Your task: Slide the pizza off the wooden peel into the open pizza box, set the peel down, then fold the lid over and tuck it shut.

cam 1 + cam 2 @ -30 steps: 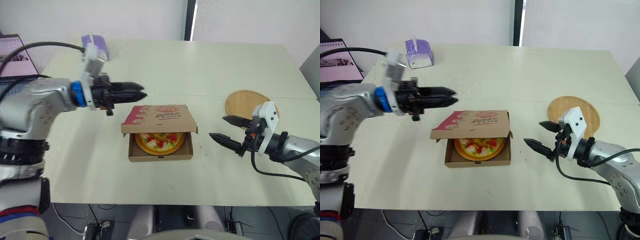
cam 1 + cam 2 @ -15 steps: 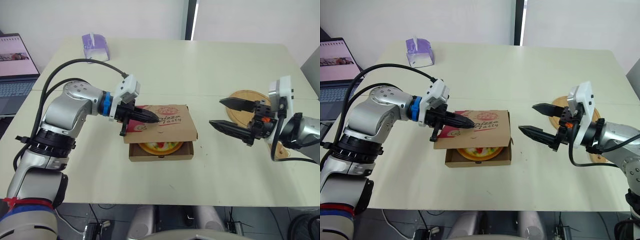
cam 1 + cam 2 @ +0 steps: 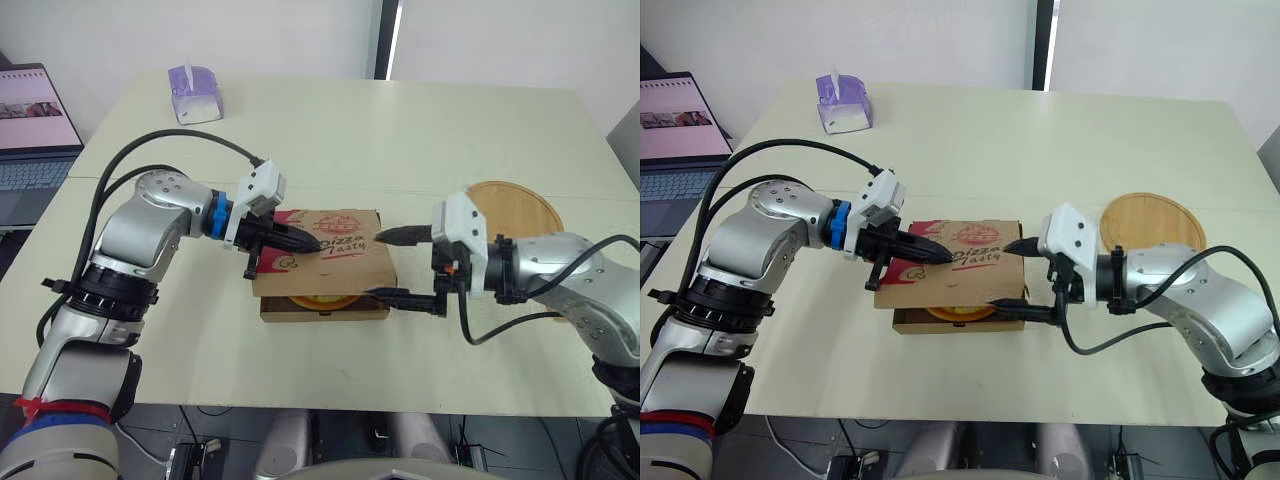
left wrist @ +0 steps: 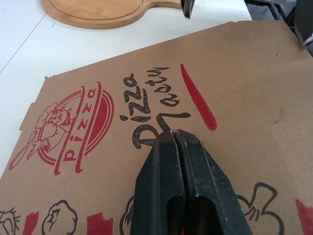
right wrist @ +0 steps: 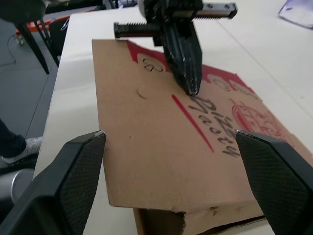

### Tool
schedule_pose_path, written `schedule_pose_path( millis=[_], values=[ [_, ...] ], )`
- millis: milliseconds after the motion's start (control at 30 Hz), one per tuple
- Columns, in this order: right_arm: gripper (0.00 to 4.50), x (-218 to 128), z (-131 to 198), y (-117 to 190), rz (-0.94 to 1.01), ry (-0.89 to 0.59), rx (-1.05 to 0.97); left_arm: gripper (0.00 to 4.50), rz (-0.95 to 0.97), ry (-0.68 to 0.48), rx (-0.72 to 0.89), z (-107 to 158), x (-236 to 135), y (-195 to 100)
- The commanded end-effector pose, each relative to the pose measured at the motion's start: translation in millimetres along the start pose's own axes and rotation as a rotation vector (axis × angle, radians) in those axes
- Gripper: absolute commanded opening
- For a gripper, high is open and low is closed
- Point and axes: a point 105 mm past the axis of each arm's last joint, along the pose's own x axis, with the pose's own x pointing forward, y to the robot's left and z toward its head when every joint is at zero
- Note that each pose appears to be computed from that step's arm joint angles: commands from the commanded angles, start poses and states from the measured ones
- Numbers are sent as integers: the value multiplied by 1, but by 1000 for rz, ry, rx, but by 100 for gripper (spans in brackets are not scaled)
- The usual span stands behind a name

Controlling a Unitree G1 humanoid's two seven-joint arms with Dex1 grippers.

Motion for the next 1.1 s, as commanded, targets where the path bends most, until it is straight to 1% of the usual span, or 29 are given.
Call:
schedule_pose_path(
  millis=[33,233,333,500,567,700,833,967,1100],
  values=[
    [450,-1,-1,-1,-8,29,-105,3,9,-25,43,10,-3,-1],
    [450,4,-10,-7,-37,81,-219,3,4,-33,39,11,-2,-3],
    [450,6,-14,-3,-19,99,-267,3,3,-36,39,11,-2,-3],
    [450,10,-16,7,30,98,-279,3,0,-38,38,12,-2,-4],
    [450,11,-20,7,36,125,-304,3,-3,-37,35,11,-1,-5],
    [450,16,-24,-1,-5,161,-381,3,-9,-34,31,10,-1,-7],
    [450,21,-19,-13,-65,153,-441,3,-18,-33,27,9,0,-9],
    [450,22,-7,-20,-104,110,-442,3,-25,-24,27,8,-1,-11],
    [450,22,-5,-22,-109,104,-440,3,-33,-12,29,6,-1,-13]
  ],
)
